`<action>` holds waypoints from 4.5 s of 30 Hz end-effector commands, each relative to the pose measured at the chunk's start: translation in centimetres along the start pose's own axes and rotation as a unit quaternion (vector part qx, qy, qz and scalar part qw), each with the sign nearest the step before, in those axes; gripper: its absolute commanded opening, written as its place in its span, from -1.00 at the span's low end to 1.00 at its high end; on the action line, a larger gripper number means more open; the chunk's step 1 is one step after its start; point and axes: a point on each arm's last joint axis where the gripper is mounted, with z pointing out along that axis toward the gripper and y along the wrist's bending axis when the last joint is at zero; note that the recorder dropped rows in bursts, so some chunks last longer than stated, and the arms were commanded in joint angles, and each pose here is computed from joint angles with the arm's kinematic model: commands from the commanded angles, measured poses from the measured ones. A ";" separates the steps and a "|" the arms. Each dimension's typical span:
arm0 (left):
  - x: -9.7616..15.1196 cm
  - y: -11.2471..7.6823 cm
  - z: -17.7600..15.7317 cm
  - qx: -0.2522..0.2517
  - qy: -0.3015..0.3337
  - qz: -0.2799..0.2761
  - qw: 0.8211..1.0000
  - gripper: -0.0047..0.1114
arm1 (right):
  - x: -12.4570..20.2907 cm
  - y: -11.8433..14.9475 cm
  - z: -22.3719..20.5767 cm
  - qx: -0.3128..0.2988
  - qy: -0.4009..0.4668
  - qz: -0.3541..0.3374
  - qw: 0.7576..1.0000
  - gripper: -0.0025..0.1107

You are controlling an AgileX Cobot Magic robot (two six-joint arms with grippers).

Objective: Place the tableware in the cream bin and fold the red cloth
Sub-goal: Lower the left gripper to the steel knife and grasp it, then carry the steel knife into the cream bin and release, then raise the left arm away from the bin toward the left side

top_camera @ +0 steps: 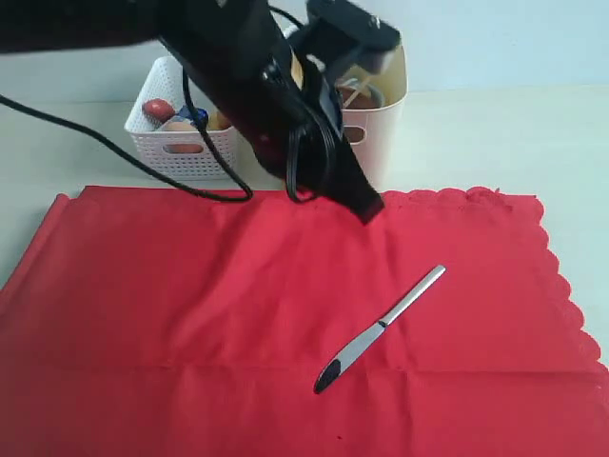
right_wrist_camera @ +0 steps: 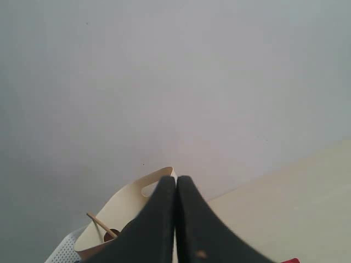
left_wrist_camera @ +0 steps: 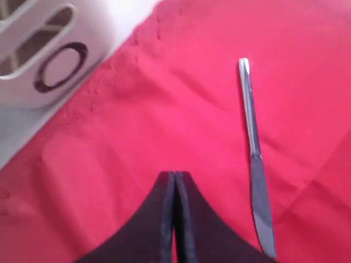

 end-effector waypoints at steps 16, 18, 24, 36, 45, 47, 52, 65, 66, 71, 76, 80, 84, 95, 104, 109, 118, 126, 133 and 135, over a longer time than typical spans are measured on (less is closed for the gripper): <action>2.8 -5.9 11.6 0.046 0.084 0.048 0.994 0.01 | 0.0 -0.1 0.0 0.000 -0.003 -0.005 1.000 -0.96; 2.6 -6.4 12.0 0.048 0.075 0.050 0.995 0.06 | 0.0 -0.1 0.0 0.000 -0.003 -0.005 1.000 -0.96; 1.4 -7.7 12.7 0.052 0.044 0.061 0.996 0.05 | 0.0 -0.1 0.0 0.000 -0.003 -0.005 1.000 -0.96; 2.7 -8.3 16.0 0.055 0.079 0.066 0.993 -0.66 | 0.0 -0.1 0.0 0.000 -0.003 -0.005 1.000 -0.96; 1.8 -8.1 14.0 0.055 0.067 0.065 0.994 -0.92 | 0.0 -0.1 0.0 0.000 -0.003 -0.005 1.000 -0.96; 1.2 -8.0 12.8 0.054 0.057 0.065 0.995 -0.92 | 0.0 -0.1 0.0 0.000 -0.003 -0.005 1.000 -0.96; -0.2 -7.1 9.5 0.048 0.025 0.060 0.997 -0.92 | 0.0 -0.1 0.0 0.000 -0.003 -0.005 1.000 -0.96; -2.8 -0.3 1.0 0.001 -0.091 -0.002 0.996 -0.92 | 0.0 -0.1 0.0 0.000 -0.003 -0.005 1.000 -0.96; -3.0 0.4 0.6 -0.006 -0.107 -0.009 0.994 -0.92 | 0.0 -0.1 0.0 0.000 -0.003 -0.005 1.000 -0.96; -4.4 3.4 -0.9 -0.040 -0.213 -0.046 0.975 -0.92 | 0.0 -0.1 0.0 0.000 -0.003 -0.005 1.000 -0.96; -5.7 6.1 -0.9 -0.067 -0.328 -0.089 0.938 -0.92 | 0.0 -0.1 0.0 0.000 -0.003 -0.005 1.000 -0.96; -6.4 7.9 -0.2 -0.078 -0.404 -0.121 0.903 -0.92 | 0.0 -0.1 0.0 0.000 -0.003 -0.005 1.000 -0.96; -6.4 9.4 1.7 -0.095 -0.455 -0.125 0.876 -0.92 | 0.0 -0.1 0.0 0.000 -0.003 -0.005 1.000 -0.96; -6.4 11.1 5.3 -0.113 -0.494 -0.128 0.852 -0.92 | 0.0 -0.1 0.0 0.000 -0.003 -0.005 1.000 -0.96; -6.0 11.8 6.5 -0.122 -0.501 -0.126 0.848 -0.92 | 0.0 -0.1 0.0 0.000 -0.003 -0.005 1.000 -0.96; -6.0 12.1 6.5 -0.125 -0.503 -0.127 0.846 -0.81 | 0.0 -0.1 0.0 0.000 -0.003 -0.005 1.000 -0.96; -6.1 12.3 6.1 -0.129 -0.519 -0.125 0.836 0.25 | 0.0 -0.1 0.0 0.000 -0.003 -0.005 1.000 -0.96; -6.1 12.3 6.1 -0.124 -0.520 -0.132 0.835 0.16 | 0.0 -0.1 0.0 0.000 -0.003 -0.005 1.000 -0.96; -6.2 12.2 5.6 -0.114 -0.522 -0.146 0.832 -0.51 | 0.0 -0.1 0.0 0.000 -0.003 -0.005 1.000 -0.96; -6.2 12.2 5.5 -0.113 -0.512 -0.148 0.839 -0.71 | 0.0 -0.1 0.0 0.000 -0.003 -0.005 1.000 -0.96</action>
